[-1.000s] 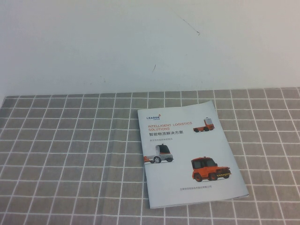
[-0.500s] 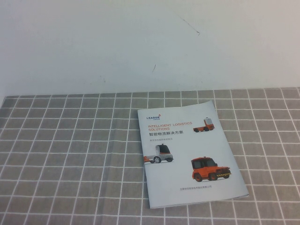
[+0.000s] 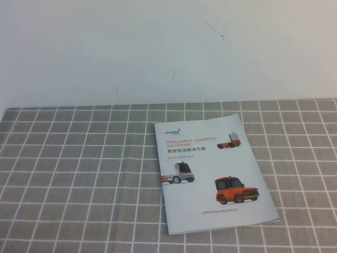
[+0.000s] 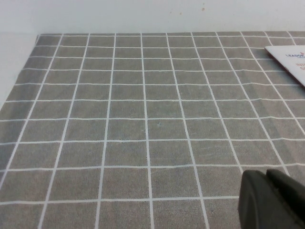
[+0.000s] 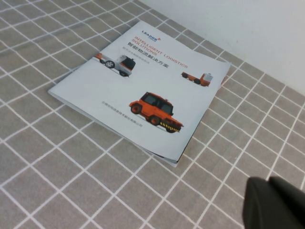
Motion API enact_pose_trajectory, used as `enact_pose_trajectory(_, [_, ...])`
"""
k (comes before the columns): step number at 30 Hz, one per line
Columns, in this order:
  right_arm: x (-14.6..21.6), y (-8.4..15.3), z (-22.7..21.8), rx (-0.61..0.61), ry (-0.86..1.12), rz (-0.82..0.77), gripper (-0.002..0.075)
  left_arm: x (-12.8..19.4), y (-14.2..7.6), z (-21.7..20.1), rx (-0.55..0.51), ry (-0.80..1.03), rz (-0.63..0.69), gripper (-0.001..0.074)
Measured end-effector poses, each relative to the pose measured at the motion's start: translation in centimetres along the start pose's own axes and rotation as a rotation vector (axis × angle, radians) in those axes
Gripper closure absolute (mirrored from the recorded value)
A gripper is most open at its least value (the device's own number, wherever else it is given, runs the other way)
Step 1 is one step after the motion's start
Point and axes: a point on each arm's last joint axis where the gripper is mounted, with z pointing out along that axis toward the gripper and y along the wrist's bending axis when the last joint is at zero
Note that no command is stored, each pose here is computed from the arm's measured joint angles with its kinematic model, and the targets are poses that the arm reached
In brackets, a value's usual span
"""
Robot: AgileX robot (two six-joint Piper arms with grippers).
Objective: Close book
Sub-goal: 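Close the open booklet and leave it lying on the table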
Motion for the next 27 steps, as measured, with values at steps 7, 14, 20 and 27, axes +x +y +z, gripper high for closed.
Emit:
enact_pose_trajectory(7, [0.9, -0.5, 0.2, 0.163, -0.157, 0.026, 0.0729, 0.0, 0.0, 0.0, 0.000, 0.000, 0.000, 0.0738])
enact_pose_trajectory(14, [4.3, -1.8, 2.1, 0.430, -0.216, 0.201, 0.0729, 0.0, 0.0, 0.0, -0.001, 0.000, 0.002, 0.0738])
enact_pose_trajectory(20, [8.5, -1.9, 4.0, 0.514, -0.092, 0.354, 0.0729, 0.0, 0.0, 0.0, -0.001, 0.001, 0.001, 0.0738])
enact_pose_trajectory(27, [9.3, -1.7, 4.1, 0.501, -0.011, 0.361, 0.0729, 0.0, 0.0, 0.0, -0.001, 0.001, -0.001, 0.0738])
